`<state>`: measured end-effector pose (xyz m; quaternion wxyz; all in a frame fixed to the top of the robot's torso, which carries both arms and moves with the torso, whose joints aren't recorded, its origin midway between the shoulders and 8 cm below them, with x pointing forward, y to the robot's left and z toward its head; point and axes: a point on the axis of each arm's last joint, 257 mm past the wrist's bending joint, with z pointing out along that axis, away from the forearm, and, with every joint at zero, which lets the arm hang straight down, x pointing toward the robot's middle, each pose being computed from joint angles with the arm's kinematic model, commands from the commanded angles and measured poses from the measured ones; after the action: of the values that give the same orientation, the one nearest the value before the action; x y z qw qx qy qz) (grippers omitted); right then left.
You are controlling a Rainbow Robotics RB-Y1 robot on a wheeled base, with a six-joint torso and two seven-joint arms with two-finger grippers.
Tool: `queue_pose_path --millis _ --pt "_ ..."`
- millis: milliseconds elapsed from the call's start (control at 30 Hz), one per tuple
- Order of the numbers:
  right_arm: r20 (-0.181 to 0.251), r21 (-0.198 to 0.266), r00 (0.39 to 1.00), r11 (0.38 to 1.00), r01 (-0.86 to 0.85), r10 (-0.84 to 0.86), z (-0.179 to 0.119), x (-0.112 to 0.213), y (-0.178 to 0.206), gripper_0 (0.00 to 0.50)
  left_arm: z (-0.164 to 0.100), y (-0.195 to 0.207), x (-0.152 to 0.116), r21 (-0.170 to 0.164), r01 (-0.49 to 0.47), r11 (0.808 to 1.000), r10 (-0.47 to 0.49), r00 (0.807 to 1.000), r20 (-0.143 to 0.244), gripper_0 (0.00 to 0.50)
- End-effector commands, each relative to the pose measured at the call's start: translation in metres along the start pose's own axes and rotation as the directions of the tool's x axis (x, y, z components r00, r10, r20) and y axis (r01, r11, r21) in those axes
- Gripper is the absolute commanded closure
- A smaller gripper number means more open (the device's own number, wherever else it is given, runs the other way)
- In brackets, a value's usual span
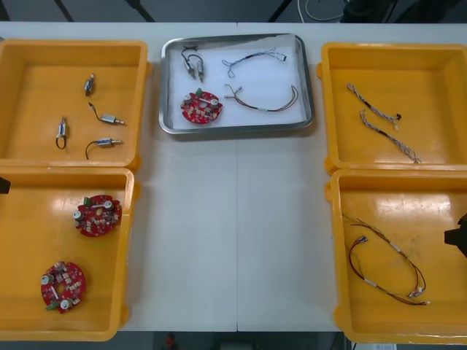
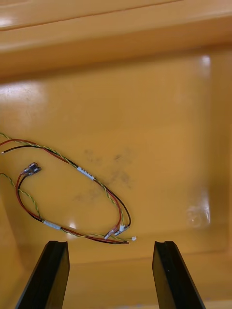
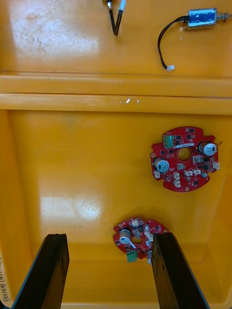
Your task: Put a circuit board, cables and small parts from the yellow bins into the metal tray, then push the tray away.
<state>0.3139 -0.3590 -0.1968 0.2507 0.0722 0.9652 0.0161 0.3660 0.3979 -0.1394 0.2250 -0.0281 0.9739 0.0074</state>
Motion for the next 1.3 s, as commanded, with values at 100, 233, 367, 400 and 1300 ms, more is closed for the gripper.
queue_pose_path --millis 100,233,367,400,1300 --pt "0.022 0.015 0.997 0.998 0.069 -0.069 -0.012 -0.0104 0.0075 0.0 -0.01 0.0078 0.0 -0.024 -0.051 0.998 0.051 0.999 0.015 0.0" --pt "0.025 0.007 0.997 0.997 0.075 -0.075 -0.012 -0.0123 0.0117 0.0 -0.01 0.0078 0.0 -0.024 -0.051 0.998 0.051 0.999 0.015 0.0" --pt "0.025 0.004 0.997 0.997 0.076 -0.076 -0.012 -0.012 0.0123 0.0 -0.01 0.0078 0.0 -0.024 -0.051 0.998 0.051 0.999 0.015 0.0" --pt "0.024 0.003 0.997 0.997 0.077 -0.077 -0.0118 -0.0117 0.0127 0.0 -0.01 0.0078 0.0 -0.024 -0.051 0.998 0.051 0.999 0.015 0.0" --pt "0.024 0.005 0.997 0.997 0.077 -0.077 -0.0118 -0.0119 0.0124 0.0 -0.01 0.0078 0.0 -0.024 -0.051 0.998 0.051 0.999 0.015 0.0"
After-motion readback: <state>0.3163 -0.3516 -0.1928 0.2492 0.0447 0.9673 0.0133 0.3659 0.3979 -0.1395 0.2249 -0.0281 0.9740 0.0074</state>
